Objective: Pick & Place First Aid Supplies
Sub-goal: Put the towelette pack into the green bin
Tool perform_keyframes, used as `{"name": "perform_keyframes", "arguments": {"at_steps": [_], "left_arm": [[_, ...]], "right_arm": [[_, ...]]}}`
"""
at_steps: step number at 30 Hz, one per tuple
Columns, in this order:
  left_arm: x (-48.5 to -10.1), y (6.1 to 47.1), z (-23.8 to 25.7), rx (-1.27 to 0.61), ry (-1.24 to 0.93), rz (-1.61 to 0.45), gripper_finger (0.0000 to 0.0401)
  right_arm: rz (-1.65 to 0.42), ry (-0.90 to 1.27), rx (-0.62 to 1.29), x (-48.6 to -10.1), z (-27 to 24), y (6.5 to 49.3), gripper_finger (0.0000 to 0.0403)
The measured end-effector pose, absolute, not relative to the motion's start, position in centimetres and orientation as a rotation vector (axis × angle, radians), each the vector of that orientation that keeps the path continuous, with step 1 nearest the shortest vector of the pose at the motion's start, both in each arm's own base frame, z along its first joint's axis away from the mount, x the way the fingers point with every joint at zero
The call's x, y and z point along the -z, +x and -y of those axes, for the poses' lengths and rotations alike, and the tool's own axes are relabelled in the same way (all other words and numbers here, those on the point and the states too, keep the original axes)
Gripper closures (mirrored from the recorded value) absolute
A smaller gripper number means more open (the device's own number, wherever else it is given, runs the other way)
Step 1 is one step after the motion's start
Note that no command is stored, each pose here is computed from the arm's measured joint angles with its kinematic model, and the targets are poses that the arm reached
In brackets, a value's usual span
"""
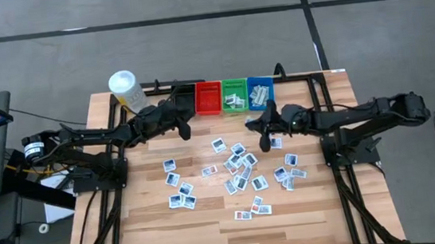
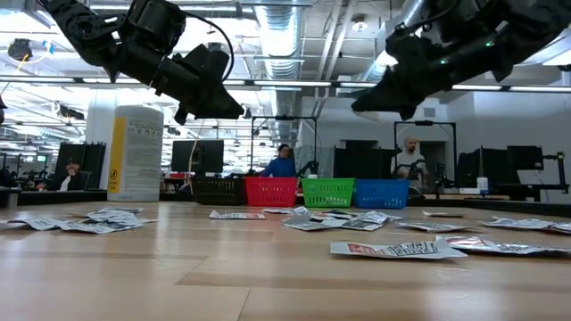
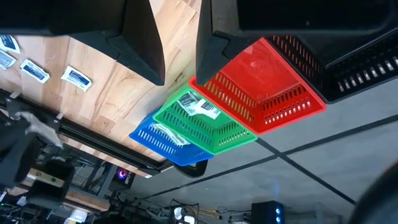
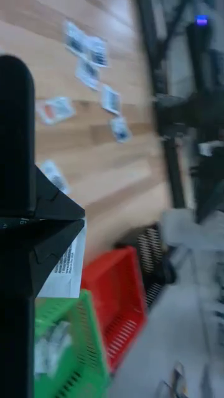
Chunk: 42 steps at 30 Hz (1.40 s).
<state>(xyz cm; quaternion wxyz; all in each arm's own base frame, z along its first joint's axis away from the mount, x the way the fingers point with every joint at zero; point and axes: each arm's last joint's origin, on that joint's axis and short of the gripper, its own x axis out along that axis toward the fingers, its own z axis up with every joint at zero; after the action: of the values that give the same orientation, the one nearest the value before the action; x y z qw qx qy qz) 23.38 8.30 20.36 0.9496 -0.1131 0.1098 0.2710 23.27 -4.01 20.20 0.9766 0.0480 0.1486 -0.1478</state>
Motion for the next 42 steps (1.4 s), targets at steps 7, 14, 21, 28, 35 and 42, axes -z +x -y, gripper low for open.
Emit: {"name": "perform_keyframes", "arguments": {"at_steps": [7,14,21,28,35,42], "left_arm": [[-20.4,23.3,-8.5,-0.560,-0.207,-0.220,0.0310],[-20.5,22.8,-9.8,-0.612,-0.204,-0.212,0.0310],[-20.7,22.0,-11.5,-0.629,-0.187,-0.210,0.0310],[-21.5,20.6,-13.2,-0.677,-0.153,-0.182,0.0310],[-21.7,19.5,-14.5,-0.739,-0.158,-0.168,0.0310],[-21.7,18.8,-15.4,-0.788,-0.163,-0.165,0.0310]], "right_arm": [[-0.184,0.101,0.345,-20.1,5.7,25.4,0.0403],[-0.221,0.096,0.335,-19.7,6.8,28.4,0.0403],[-0.196,0.044,0.401,-20.8,9.3,28.9,0.0403],[-0.142,0.044,0.494,-22.4,12.1,28.8,0.0403],[-0.109,0.047,0.593,-23.7,15.1,28.0,0.0403],[-0.190,0.103,0.658,-23.3,17.0,27.1,0.0403]]}}
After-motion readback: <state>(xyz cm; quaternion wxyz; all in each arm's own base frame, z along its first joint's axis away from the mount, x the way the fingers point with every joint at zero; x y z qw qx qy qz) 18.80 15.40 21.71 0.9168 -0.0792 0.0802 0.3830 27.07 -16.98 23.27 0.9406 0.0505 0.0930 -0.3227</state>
